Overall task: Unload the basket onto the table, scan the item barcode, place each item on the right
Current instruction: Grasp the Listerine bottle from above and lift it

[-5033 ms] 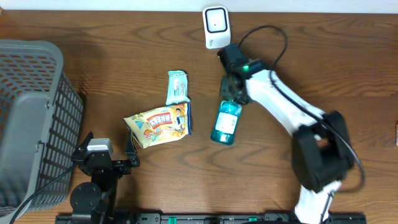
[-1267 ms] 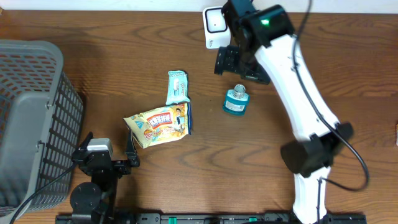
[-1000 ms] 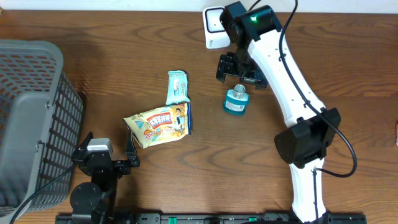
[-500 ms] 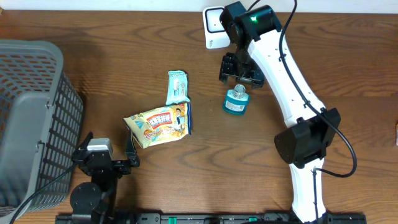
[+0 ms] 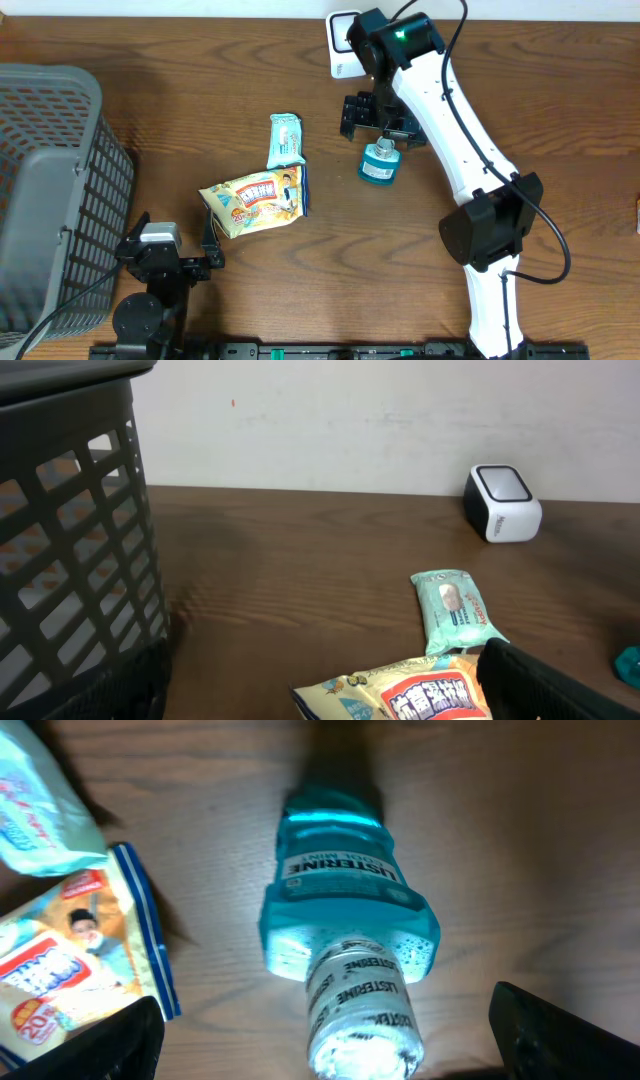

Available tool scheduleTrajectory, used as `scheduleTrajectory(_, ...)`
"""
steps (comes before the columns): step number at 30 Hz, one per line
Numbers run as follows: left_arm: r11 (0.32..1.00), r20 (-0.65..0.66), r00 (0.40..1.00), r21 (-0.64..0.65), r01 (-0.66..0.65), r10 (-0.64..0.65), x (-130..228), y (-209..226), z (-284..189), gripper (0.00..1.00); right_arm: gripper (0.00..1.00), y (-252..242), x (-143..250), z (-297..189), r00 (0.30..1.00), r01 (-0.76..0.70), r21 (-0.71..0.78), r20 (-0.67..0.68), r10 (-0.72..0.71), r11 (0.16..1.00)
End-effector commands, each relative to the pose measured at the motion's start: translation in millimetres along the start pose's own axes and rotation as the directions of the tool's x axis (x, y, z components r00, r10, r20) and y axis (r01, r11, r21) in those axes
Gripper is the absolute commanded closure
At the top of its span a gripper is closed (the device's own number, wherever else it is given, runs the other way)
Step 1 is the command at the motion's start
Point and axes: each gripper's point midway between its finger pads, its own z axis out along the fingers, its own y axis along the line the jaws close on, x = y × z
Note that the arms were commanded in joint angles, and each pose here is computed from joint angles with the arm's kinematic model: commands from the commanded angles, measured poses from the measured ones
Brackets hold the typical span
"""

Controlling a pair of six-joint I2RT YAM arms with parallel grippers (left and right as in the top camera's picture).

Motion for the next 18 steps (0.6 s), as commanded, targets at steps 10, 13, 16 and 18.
scheduleTrajectory(10,1.0,0.006,1.0,0.01,0.006,-0.006,-1,-1,-1,0.02,0.01,-15,8,36,0.994,-0.082,0.09,-0.064,0.088,0.993)
scheduleTrajectory(13,1.0,0.006,1.0,0.01,0.006,-0.006,-1,-1,-1,0.02,0.01,-14,4,47,0.995,-0.083,0.086,-0.054,0.088,0.993)
scheduleTrajectory(16,1.0,0.006,1.0,0.01,0.006,-0.006,-1,-1,-1,0.02,0.01,-16,2,59,0.994,-0.086,0.098,-0.052,0.092,0.991)
scheduleTrajectory(18,1.0,0.006,1.0,0.01,0.006,-0.006,-1,-1,-1,0.02,0.01,-17,1,67,0.994,-0.087,0.101,-0.055,0.093,0.991)
